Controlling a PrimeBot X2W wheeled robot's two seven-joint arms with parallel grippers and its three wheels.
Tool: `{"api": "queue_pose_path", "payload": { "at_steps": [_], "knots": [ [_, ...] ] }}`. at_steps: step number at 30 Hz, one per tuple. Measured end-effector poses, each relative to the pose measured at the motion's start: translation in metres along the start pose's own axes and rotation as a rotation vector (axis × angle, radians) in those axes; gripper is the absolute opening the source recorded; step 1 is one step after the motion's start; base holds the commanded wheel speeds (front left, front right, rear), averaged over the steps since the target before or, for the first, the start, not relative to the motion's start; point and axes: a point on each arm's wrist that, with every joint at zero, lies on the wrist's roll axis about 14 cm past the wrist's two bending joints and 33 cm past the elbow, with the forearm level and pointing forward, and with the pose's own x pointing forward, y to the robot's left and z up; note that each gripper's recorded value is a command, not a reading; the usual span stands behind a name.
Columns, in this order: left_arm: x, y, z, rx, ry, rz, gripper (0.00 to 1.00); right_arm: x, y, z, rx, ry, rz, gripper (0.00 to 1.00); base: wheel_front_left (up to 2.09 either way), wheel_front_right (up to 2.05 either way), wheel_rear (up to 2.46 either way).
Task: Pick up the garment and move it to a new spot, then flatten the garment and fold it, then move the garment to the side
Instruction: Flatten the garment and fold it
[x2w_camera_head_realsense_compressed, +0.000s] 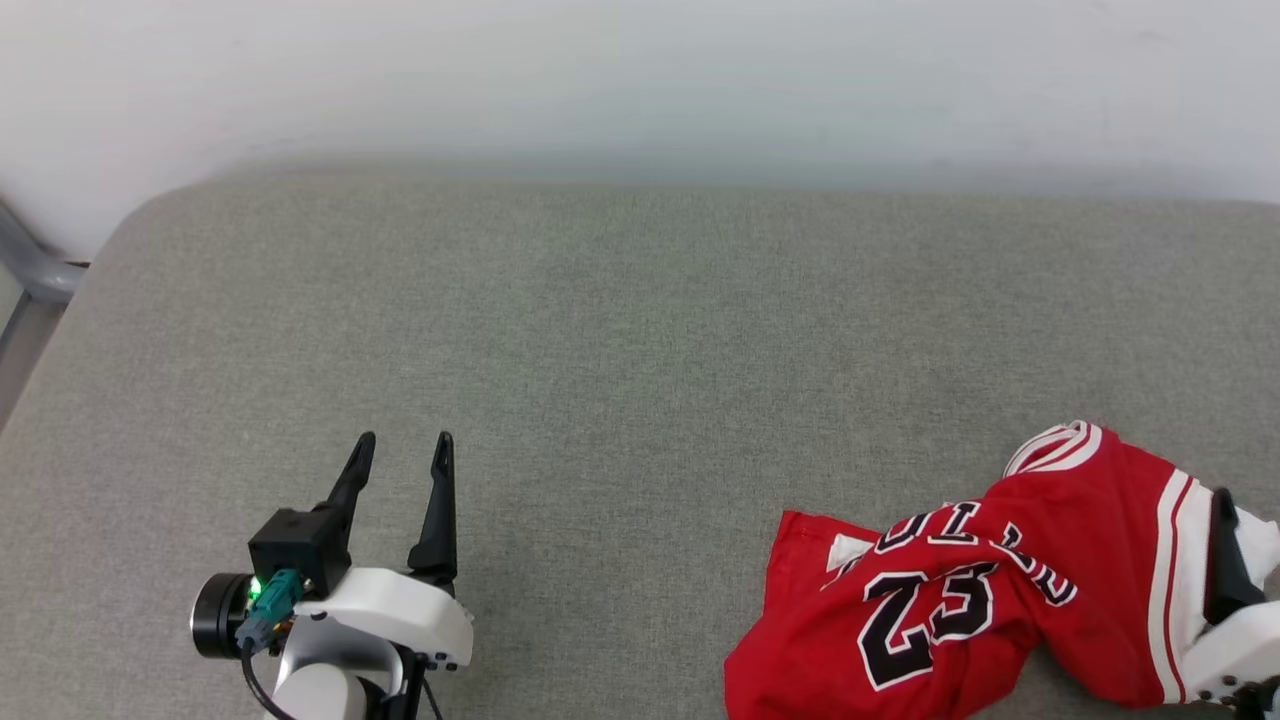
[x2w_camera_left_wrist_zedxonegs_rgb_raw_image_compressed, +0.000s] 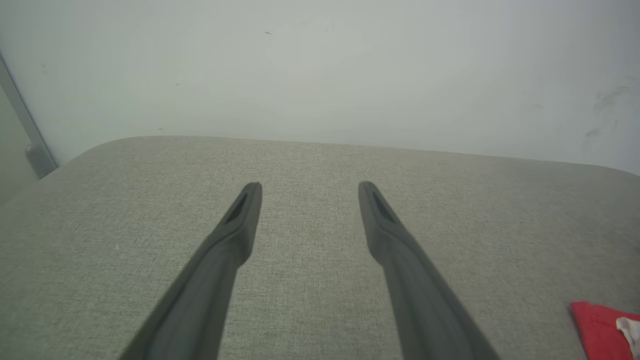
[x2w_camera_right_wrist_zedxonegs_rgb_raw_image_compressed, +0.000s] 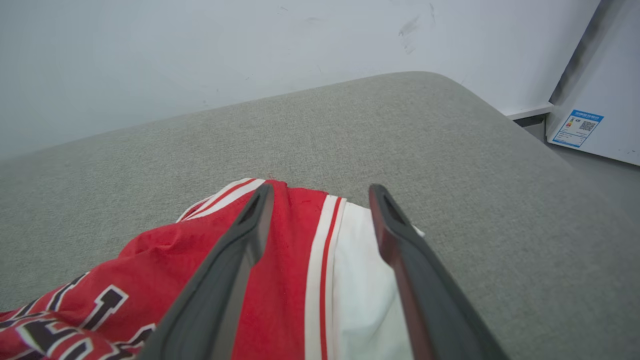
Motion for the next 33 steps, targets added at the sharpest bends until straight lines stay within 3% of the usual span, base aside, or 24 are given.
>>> {"api": "queue_pose_path", "payload": {
  "at_steps": [6,7,12,24,27,33],
  "knots": [
    [-0.009,0.004,0.003,0.004,0.003,0.011,1.0,-0.011,0.051,0.038,-0.041,-0.169,0.146,1.0,0.0,0.0,0.0],
    [-0.012,0.004,0.006,0.007,-0.002,0.015,1.0,-0.022,0.072,0.046,-0.071,-0.201,0.212,1.0,0.0,0.0,0.0],
    [-0.017,0.006,0.01,0.012,-0.005,0.021,1.0,-0.045,0.102,0.049,-0.088,-0.223,0.313,1.0,0.0,0.0,0.0],
    [-0.019,-0.002,0.013,0.031,0.015,-0.015,1.0,-0.074,0.104,0.052,-0.077,-0.226,0.339,1.0,0.0,0.0,0.0],
    [-0.017,-0.02,0.002,0.048,0.08,-0.081,1.0,-0.075,0.102,0.052,-0.069,-0.221,0.332,1.0,0.0,0.0,0.0],
    [-0.007,-0.096,-0.025,0.03,0.283,-0.327,1.0,-0.071,0.097,0.046,-0.064,-0.194,0.316,1.0,0.0,0.0,0.0]
  ]
}}
